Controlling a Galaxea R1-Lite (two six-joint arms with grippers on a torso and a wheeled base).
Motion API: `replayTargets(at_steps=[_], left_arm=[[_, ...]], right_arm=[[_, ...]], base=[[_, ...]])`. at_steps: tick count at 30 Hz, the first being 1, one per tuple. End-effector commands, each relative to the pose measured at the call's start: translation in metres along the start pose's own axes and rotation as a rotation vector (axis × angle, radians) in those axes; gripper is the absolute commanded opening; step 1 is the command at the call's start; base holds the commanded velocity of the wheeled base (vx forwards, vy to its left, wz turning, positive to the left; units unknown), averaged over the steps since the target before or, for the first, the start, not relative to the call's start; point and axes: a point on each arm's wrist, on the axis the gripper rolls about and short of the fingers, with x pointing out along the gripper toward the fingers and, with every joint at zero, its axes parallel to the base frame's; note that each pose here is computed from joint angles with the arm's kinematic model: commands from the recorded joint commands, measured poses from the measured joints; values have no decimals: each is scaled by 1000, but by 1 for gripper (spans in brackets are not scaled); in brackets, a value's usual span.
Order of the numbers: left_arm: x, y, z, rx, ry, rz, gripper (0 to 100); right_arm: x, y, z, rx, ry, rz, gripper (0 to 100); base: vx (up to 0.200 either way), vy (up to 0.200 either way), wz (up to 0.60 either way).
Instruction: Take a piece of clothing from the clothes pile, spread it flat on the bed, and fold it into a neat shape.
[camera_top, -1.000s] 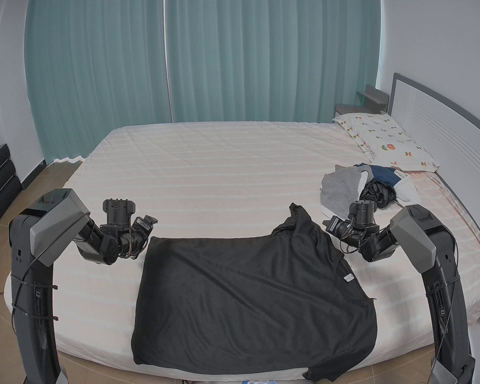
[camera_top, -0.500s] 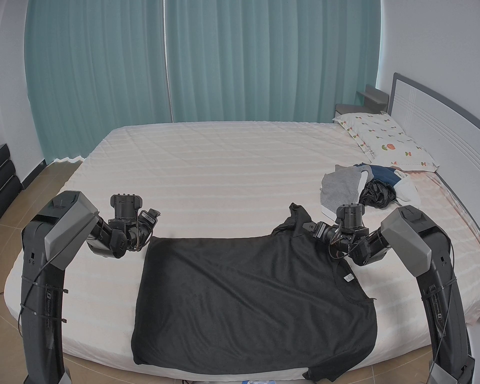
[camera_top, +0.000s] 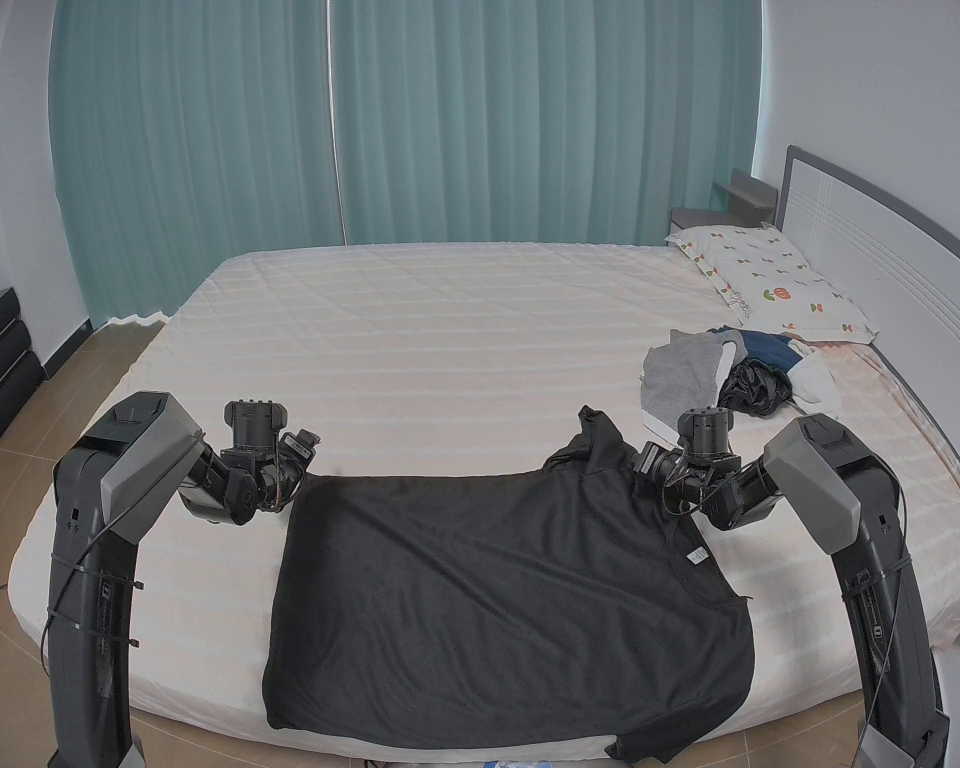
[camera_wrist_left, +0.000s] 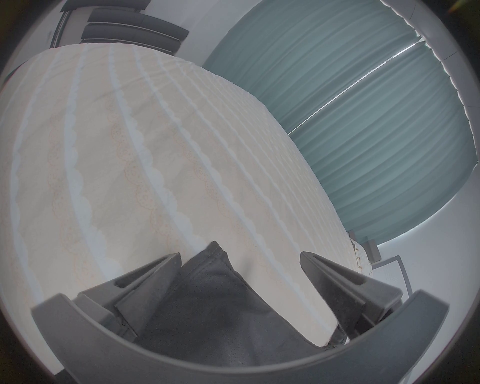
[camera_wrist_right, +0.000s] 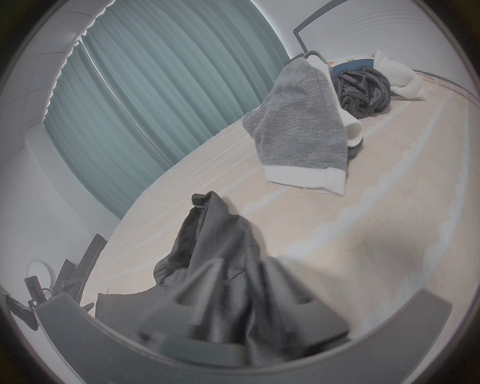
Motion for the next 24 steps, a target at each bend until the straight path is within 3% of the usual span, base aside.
replayTargets(at_steps=[1,9,24], left_arm=[[2,2,-2,3,3,4,100],[5,6,-4,18,7,14,100],[12,10,-11,92,22,20,100]], right_arm=[[0,-4,3,7,-8,-5,0],[-5,-8,22,40,-82,24,0],[-3,-20,22,48,-90,6,0]], base=[[0,0,0],[0,0,0],[0,0,0]])
